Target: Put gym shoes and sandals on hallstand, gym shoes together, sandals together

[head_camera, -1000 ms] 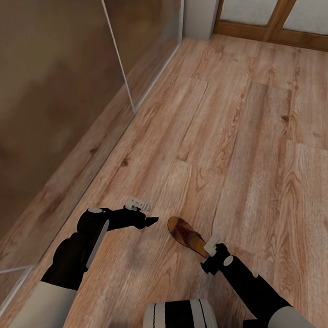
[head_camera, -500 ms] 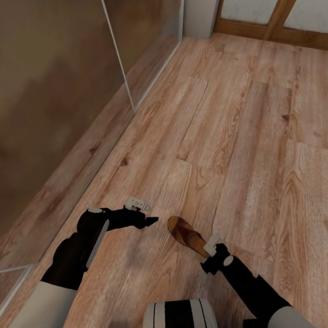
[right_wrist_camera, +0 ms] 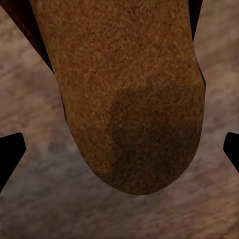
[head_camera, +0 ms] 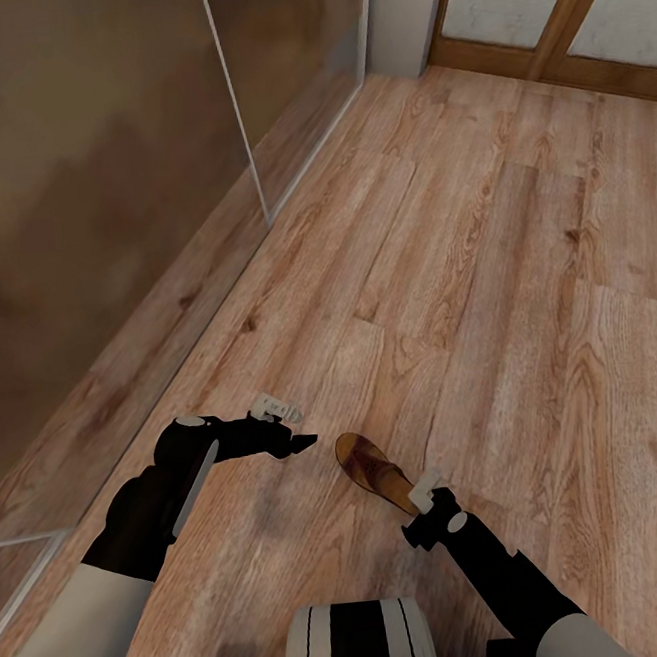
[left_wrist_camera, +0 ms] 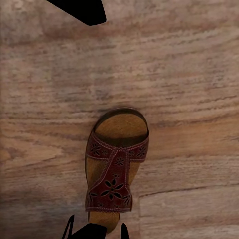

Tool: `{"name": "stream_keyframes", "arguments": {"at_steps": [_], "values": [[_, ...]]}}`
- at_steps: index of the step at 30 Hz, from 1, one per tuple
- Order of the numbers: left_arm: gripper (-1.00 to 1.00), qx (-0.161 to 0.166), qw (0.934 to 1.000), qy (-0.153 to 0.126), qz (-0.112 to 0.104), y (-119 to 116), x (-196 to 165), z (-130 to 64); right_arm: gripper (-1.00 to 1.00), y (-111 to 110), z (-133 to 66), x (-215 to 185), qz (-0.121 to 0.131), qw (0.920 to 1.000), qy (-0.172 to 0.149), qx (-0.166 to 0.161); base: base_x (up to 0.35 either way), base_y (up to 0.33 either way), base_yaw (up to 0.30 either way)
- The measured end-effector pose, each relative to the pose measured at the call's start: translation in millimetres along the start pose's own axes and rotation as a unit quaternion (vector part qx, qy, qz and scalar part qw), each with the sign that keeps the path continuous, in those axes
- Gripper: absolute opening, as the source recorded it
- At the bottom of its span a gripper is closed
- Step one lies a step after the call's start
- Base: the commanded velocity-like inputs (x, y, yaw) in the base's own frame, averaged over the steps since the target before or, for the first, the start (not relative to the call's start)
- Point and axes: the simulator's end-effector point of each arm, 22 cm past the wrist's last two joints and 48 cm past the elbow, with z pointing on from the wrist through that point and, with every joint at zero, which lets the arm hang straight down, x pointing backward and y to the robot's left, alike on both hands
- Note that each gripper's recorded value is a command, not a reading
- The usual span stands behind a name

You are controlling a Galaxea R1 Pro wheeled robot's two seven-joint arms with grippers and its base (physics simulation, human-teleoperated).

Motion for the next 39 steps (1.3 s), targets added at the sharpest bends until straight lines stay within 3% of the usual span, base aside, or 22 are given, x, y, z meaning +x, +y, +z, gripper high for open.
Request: {"name": "stream_keyframes", "arguments": {"at_steps": [39], "values": [[1.00,0.001,1.0000,0.006,-0.004,2.1,7.4,5.0,1.00,4.1,4.2,4.5,0.001,1.0000,0.005,-0.004,0.023,0.000,0.000]]}}
